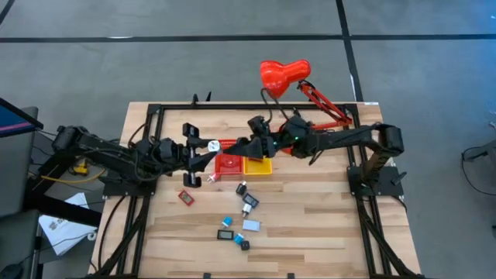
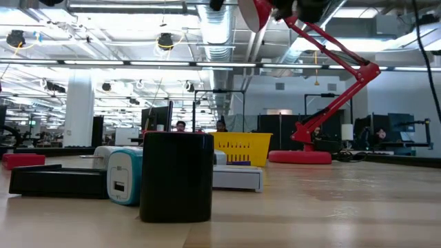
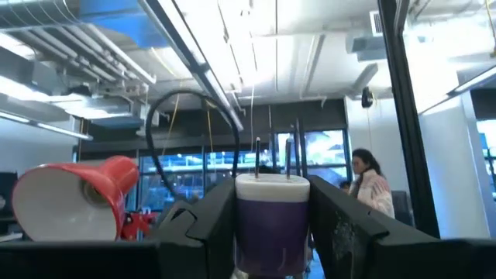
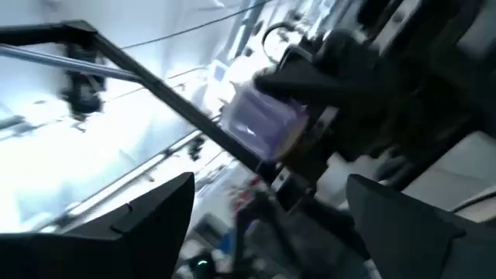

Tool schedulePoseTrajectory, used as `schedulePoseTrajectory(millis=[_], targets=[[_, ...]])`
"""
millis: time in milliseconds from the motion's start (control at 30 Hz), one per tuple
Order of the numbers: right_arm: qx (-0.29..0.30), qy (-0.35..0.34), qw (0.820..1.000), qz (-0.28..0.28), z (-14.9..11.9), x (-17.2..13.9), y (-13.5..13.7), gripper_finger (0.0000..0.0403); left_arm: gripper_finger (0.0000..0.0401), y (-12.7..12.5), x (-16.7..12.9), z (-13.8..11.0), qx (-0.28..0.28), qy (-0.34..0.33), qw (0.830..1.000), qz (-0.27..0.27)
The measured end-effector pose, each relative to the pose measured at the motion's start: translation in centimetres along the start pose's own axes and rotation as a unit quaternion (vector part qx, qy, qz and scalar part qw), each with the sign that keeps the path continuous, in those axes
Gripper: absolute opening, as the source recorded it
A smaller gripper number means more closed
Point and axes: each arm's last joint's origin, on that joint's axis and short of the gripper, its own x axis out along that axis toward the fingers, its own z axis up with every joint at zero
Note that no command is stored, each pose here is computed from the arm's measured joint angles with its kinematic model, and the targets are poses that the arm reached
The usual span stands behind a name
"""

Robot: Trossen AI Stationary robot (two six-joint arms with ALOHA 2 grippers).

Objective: Pick & Place Office items
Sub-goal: Put the purple charger adapter into the red basket

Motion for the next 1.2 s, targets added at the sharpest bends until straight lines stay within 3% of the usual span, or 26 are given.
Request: schedulePoseTrajectory(millis=[200,600,933,1200], targets=[[0.016,-0.008,0.999,0.041,0.6,1.7,-1.8,0.0328,0.0139,0.1,0.1,0.1,-0.003,-0.016,1.000,-0.002],[0.000,0.016,0.997,0.081,2.2,3.8,-0.8,0.0321,0.0139,0.0,0.0,0.2,-0.002,-0.008,1.000,-0.010],[0.010,0.022,0.997,0.076,2.1,3.8,-1.0,0.0238,0.0139,0.0,0.0,0.1,0.001,0.001,1.000,-0.014],[0.013,0.024,0.997,0.073,2.1,3.8,-1.1,0.0146,0.0139,0.0,0.0,0.2,0.000,-0.001,1.000,-0.015]])
